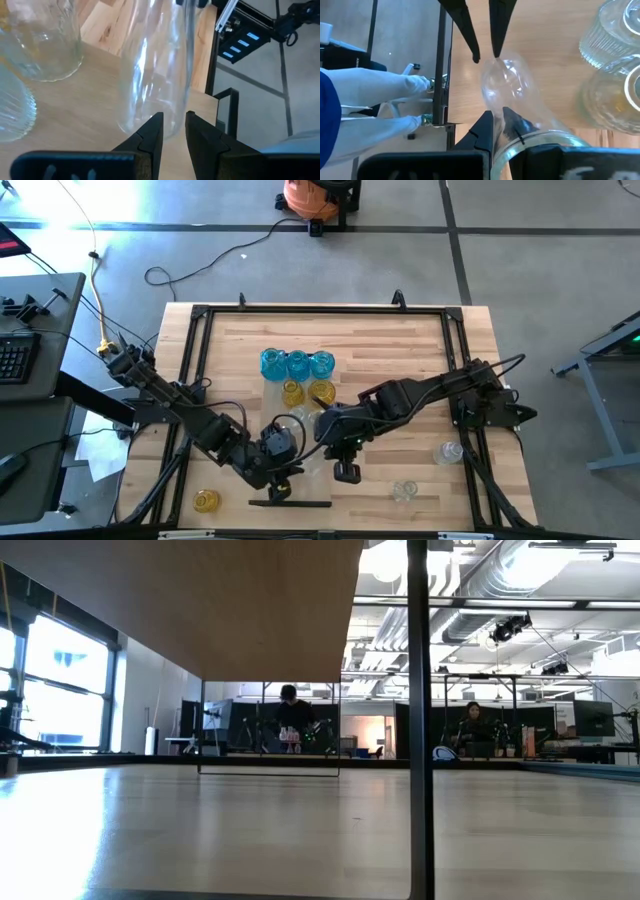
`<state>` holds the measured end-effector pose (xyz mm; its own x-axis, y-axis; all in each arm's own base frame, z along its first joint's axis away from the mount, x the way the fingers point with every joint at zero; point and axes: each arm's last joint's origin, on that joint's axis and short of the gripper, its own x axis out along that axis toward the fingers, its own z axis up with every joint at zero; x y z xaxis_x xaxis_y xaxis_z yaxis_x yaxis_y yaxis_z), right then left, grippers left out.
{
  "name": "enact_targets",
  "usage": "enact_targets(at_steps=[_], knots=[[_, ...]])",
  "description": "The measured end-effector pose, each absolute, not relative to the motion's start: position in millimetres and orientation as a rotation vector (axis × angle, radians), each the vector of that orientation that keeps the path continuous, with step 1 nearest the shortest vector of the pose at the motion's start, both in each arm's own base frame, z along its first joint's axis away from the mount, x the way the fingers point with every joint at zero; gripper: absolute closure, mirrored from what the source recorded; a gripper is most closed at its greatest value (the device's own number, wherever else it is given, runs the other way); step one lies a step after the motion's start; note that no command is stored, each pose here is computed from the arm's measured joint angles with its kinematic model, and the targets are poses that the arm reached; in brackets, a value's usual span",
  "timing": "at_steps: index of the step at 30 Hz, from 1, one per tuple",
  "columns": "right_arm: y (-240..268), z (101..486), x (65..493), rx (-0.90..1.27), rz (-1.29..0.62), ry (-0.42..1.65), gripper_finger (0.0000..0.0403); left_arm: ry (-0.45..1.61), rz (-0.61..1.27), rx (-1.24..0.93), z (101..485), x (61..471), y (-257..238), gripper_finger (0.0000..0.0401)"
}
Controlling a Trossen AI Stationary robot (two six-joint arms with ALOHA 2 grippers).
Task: Sort vases onto shelf
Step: Put the top transparent vase on the shelf to align with the other transparent vases
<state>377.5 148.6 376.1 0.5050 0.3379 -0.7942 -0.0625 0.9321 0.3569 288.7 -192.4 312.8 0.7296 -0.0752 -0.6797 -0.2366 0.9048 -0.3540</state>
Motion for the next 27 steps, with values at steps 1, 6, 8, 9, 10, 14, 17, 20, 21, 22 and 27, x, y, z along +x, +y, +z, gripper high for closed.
enact_targets(at_steps=[1,6,8,9,10,14,17,20,21,22,27], knots=[[148.7,376.1,377.4,0.3,0.246,1.017,0.0391,0.755,0.09,-0.435,312.4,289.4,-191.8,0.0327],[149.0,376.2,377.4,0.307,0.247,1.018,0.0391,0.763,0.094,-0.425,311.3,289.2,-191.2,0.0327],[149.0,376.2,377.5,0.306,0.248,1.018,0.0391,0.764,0.098,-0.426,311.0,290.0,-190.1,0.0327],[149.0,376.2,377.4,0.306,0.248,1.018,0.0391,0.764,0.1,-0.427,310.9,290.3,-189.5,0.0327],[149.0,376.2,377.4,0.304,0.249,1.017,0.0391,0.764,0.102,-0.427,310.8,290.7,-188.9,0.0327],[149.1,376.7,377.8,0.304,0.252,1.011,0.0391,0.766,0.108,-0.427,310.4,291.5,-187.4,0.0327],[149.3,376.9,378.0,0.3,0.258,1.007,0.0391,0.766,0.108,-0.428,310.4,291.6,-187.3,0.0327],[149.4,377.1,378.2,0.3,0.259,1.005,0.0391,0.766,0.109,-0.427,310.1,291.7,-187.3,0.0327],[149.3,377.2,378.4,0.299,0.257,1.002,0.0391,0.766,0.109,-0.427,310.1,291.7,-187.3,0.0327],[149.3,377.2,378.5,0.296,0.251,0.998,0.0391,0.767,0.11,-0.427,310.0,291.7,-187.3,0.0327],[149.2,378.7,379.7,0.284,0.242,0.972,0.0369,0.77,0.122,-0.431,305.1,291.7,-186.6,0.0327]])
